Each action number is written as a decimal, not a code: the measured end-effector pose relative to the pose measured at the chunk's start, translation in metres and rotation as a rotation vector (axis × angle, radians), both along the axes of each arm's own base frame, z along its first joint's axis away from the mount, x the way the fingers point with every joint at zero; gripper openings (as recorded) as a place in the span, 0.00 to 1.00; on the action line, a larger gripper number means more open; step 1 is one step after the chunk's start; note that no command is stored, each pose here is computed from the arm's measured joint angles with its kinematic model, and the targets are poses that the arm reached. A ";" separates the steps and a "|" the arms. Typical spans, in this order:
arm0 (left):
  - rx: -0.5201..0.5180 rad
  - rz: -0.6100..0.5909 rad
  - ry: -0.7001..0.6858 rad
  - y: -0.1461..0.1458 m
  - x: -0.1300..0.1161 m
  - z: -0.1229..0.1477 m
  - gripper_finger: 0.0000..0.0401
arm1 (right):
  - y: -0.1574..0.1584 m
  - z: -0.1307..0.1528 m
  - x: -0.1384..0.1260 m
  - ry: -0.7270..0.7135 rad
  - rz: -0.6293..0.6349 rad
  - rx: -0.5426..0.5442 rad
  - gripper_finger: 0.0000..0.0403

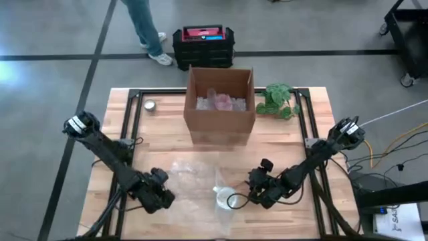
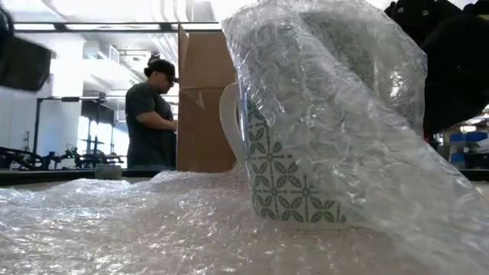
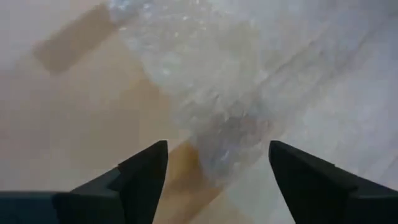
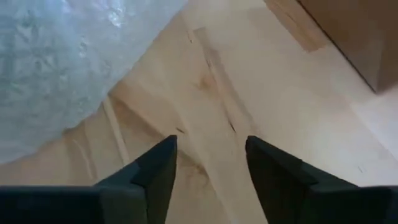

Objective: Wrap mug
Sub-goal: Wrap the white mug in bubble wrap

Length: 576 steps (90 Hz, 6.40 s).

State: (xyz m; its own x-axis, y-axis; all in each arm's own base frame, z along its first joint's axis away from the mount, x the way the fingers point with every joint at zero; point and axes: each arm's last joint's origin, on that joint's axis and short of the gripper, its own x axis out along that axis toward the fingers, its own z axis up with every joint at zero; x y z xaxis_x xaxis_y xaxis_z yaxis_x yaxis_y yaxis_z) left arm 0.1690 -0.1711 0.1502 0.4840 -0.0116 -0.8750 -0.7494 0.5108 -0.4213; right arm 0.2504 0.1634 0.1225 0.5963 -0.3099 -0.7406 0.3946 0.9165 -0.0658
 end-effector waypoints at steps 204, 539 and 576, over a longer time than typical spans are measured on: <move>0.371 -0.343 -0.544 -0.021 0.077 0.091 0.00 | 0.007 0.005 0.010 -0.070 0.106 0.010 0.17; 0.374 -0.516 -0.693 0.000 0.178 0.079 0.00 | 0.040 0.066 0.079 -0.015 0.415 -0.026 0.05; 0.350 -0.548 -0.652 -0.010 0.149 0.103 0.00 | 0.046 0.068 0.081 -0.051 0.490 -0.027 0.05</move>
State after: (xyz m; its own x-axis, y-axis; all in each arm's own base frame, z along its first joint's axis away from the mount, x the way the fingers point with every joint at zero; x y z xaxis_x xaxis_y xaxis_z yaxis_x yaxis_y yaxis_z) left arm 0.3179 -0.1811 0.2528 0.8875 -0.1709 -0.4279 -0.0333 0.9025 -0.4294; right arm 0.3316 0.2099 0.1906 0.7121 -0.0029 -0.7020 -0.0790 0.9933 -0.0842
